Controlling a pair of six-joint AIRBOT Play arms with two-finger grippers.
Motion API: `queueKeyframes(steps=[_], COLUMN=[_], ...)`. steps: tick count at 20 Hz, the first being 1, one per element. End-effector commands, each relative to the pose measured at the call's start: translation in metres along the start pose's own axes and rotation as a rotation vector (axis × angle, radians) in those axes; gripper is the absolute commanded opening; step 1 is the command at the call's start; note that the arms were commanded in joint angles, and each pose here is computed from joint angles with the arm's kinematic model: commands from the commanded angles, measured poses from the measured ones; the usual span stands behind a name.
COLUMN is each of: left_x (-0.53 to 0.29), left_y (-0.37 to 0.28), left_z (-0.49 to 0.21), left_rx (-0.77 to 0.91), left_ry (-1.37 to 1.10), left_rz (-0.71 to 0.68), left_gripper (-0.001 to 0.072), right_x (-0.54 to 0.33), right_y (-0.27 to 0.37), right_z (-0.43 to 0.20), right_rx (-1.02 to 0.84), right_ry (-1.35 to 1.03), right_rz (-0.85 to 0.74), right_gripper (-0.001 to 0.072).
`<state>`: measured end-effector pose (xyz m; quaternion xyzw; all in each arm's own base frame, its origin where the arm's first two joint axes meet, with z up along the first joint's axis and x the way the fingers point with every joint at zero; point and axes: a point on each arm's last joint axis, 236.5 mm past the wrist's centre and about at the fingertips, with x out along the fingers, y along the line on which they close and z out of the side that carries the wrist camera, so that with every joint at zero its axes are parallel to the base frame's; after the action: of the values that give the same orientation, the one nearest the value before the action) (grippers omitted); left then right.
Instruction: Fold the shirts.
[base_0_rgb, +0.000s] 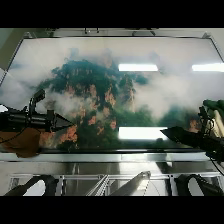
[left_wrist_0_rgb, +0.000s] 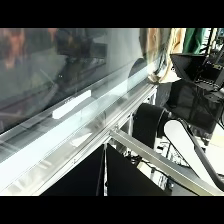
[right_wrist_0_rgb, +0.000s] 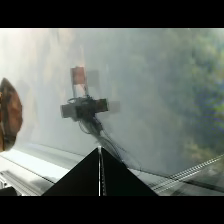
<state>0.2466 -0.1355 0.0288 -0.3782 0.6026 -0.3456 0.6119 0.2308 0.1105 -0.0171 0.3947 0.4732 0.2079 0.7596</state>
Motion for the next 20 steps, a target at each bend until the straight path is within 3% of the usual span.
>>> queueKeyframes(steps=[1, 7, 11, 12, 13, 14, 20], left_x=[0.000, -0.020, -0.135, -0.177, -0.214, -0.243, -0.295], left_y=[0.000, -0.010, 0.031, 0.044, 0.056, 0.070, 0.169], left_z=[-0.001, 0.005, 0.052, 0.054, 0.051, 0.045, 0.015], left_rx=[0.002, 0.063, 0.004, -0.011, -0.041, -0.122, -0.490], left_ry=[0.004, -0.092, -0.520, -0.631, -0.714, -0.786, -0.855], left_rz=[0.000, 0.046, 0.439, 0.568, 0.673, 0.736, 0.683], left_gripper=[-0.0003, -0.0006, -0.0003, 0.0055, 0.0302, 0.0342, 0.0342], right_x=[0.000, 0.000, 0.000, 0.000, 0.000, 0.000, 0.000], right_y=[0.000, 0.000, 0.000, 0.000, 0.000, 0.000, 0.000], right_z=[0.000, 0.000, 0.000, 0.000, 0.000, -0.001, 0.000], right_rx=[0.000, 0.000, 0.000, 0.000, 0.000, 0.000, 0.000], right_ry=[0.001, 0.001, 0.001, 0.001, 0.001, 0.002, 0.001], right_rz=[0.001, 0.001, 0.001, 0.001, 0.001, 0.002, 0.001], right_gripper=[0.0021, 0.0021, 0.0021, 0.0021, 0.0021, 0.0021, 0.0021])
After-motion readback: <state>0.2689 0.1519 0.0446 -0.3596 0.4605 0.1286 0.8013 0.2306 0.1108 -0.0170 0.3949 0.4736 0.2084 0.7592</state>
